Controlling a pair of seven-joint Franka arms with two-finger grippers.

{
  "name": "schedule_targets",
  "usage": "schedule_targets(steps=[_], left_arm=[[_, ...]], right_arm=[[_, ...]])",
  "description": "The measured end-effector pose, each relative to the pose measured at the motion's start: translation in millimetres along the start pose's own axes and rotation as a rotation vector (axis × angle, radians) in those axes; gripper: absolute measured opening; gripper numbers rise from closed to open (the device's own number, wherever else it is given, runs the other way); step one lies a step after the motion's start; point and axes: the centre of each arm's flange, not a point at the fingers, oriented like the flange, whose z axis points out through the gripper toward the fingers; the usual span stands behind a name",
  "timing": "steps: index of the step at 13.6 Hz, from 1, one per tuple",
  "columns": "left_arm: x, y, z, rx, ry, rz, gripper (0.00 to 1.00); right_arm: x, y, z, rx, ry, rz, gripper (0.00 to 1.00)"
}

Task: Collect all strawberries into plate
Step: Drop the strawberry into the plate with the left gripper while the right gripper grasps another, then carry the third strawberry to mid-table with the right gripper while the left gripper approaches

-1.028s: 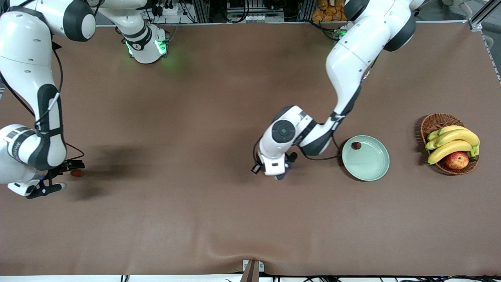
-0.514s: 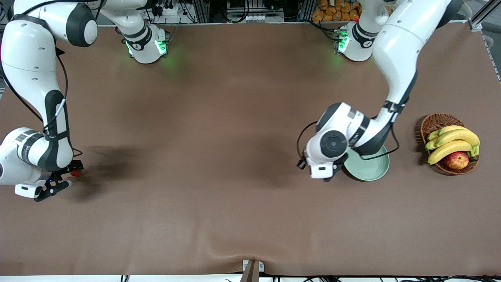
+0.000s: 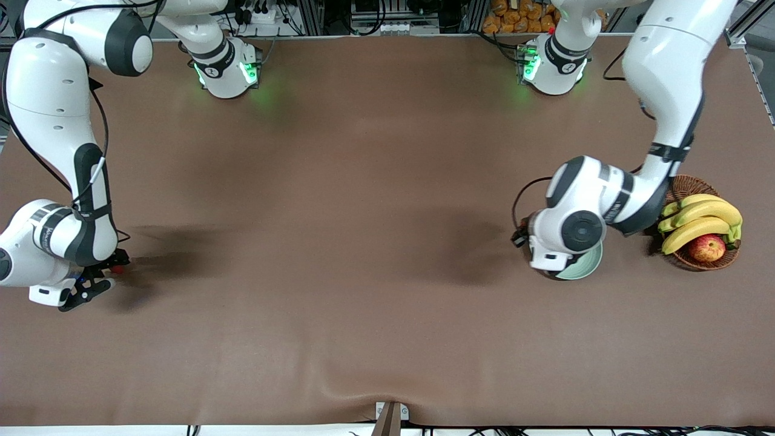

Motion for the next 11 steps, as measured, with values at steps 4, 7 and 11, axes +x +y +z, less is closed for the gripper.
schedule_targets(steps=[4, 7, 11], left_arm=[[32, -42, 21, 0.014, -0.043, 0.096, 0.32], [68, -80, 42, 0.014, 0.01, 0.157, 0.32], [94, -99, 75, 0.005, 0.042, 0.242, 0.32]], right_arm=[[2, 1, -3, -0.008, 0.009, -0.001, 0.31], [27, -8, -25, -0.027, 0.065, -0.029, 0.31], [114, -77, -78, -0.02, 0.213, -0.176, 0.31]])
